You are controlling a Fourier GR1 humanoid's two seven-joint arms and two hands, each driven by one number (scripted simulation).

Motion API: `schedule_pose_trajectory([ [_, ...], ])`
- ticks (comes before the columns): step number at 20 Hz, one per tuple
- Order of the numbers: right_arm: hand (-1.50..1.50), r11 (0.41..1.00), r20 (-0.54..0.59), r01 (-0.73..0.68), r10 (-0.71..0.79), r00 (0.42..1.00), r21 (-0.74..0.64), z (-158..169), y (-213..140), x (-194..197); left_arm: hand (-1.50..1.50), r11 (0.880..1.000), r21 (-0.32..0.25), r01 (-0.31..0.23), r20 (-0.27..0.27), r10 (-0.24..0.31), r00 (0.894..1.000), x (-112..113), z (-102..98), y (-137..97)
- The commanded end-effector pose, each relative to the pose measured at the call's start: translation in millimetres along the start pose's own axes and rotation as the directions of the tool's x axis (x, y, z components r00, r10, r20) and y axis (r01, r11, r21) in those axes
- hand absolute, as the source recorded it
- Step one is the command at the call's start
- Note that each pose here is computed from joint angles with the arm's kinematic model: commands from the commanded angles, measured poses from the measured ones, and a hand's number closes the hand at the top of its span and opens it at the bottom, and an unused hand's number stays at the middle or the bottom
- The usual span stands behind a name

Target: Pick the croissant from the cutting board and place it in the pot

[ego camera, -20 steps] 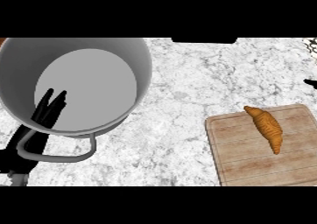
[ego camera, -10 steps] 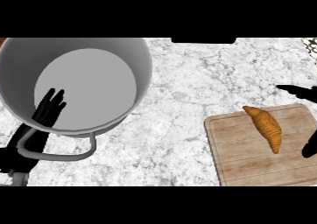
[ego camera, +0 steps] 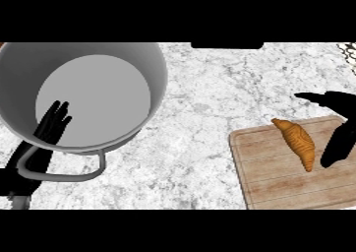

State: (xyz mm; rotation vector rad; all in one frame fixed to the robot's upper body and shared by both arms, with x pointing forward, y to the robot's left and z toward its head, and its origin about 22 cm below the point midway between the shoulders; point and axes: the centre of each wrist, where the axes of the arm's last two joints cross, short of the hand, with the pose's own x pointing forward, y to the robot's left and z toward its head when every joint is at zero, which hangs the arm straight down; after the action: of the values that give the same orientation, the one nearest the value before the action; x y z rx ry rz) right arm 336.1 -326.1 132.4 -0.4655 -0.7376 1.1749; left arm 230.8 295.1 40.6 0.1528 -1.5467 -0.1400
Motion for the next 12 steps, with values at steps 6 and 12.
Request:
schedule_pose_trajectory([
  [6,-1.50,0.998,-0.036,-0.028,0.030,0.999,0.055,-26,26,19,0.00,0.972,0.143,0.188,-0.161,-0.165,0.973,-30,6,38],
  [12,-1.50,0.996,-0.068,-0.064,0.068,0.995,0.066,-37,33,25,0.00,0.969,0.153,0.195,-0.148,-0.173,0.974,-23,-1,33],
])
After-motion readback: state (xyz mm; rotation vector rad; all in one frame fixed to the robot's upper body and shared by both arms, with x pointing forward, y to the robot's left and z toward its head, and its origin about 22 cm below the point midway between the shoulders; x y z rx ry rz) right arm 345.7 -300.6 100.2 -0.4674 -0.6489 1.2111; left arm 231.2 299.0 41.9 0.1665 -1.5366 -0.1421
